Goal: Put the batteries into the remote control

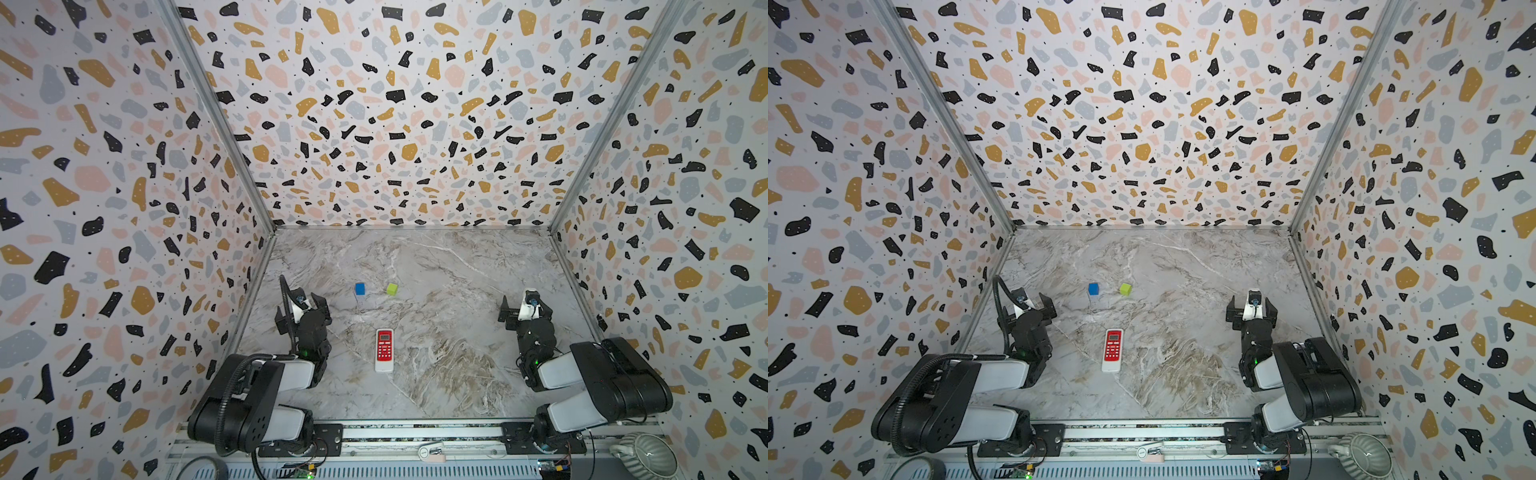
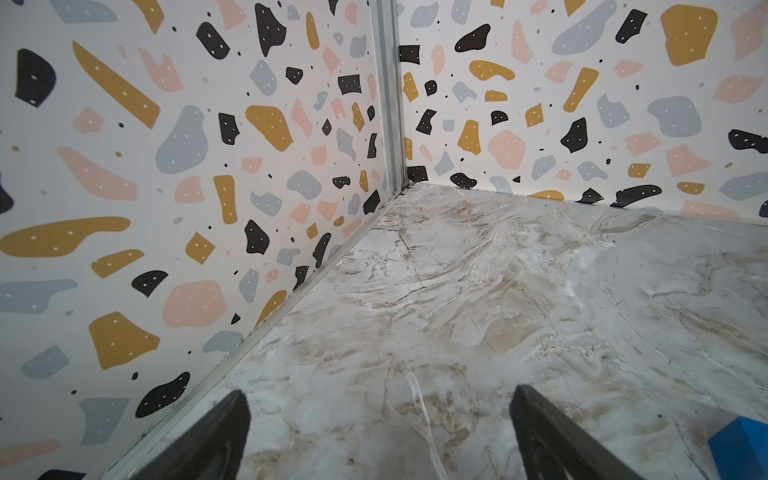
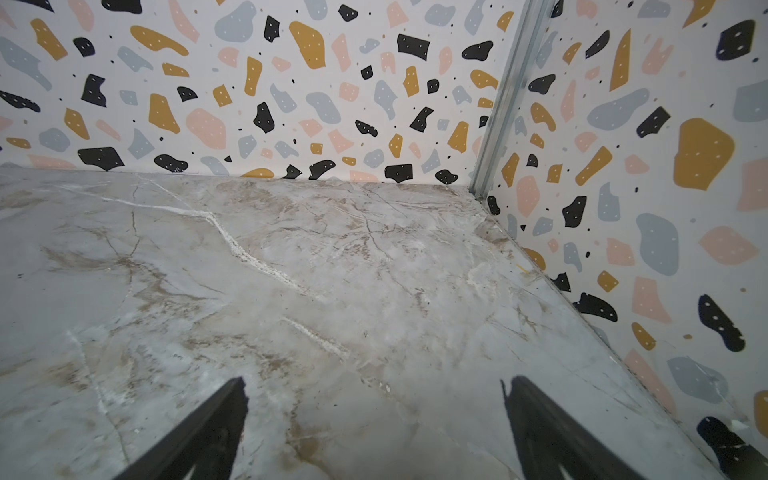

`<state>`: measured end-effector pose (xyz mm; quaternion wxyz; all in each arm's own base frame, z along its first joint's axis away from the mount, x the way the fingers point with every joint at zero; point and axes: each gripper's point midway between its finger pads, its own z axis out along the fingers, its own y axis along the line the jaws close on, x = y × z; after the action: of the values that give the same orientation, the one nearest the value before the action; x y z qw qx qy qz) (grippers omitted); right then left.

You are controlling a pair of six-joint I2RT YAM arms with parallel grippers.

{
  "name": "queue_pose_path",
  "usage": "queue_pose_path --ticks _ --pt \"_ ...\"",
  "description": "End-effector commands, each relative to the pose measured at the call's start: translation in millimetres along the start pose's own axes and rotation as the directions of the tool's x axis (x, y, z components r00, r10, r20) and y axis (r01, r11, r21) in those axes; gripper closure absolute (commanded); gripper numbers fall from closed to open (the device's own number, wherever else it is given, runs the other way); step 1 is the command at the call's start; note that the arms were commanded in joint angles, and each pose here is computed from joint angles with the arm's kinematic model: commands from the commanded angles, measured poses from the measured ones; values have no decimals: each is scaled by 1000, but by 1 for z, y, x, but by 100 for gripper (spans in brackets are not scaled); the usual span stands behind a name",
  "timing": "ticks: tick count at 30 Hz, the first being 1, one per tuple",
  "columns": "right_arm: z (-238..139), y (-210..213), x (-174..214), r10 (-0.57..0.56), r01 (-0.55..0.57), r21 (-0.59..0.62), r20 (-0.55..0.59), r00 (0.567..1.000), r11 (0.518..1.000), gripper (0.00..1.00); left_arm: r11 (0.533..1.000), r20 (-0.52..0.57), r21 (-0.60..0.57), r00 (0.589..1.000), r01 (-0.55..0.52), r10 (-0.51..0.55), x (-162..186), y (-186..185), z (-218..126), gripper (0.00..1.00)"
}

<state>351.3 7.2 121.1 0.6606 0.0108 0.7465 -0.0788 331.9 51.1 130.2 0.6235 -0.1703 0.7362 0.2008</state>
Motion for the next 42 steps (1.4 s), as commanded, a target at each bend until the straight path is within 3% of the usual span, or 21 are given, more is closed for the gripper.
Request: queue_pose_path --ticks 1,9,42 --pt "9 0 -13 16 -15 -6 29 999 1000 1 996 78 11 993 87 -87 -9 7 -5 1" --pt "16 -2 -3 32 -32 -28 -26 999 999 1 997 57 20 996 71 -72 -6 6 -3 1" --pt "13 -3 -5 37 -38 -30 -16 999 999 1 997 61 30 995 71 -73 -7 5 -3 0"
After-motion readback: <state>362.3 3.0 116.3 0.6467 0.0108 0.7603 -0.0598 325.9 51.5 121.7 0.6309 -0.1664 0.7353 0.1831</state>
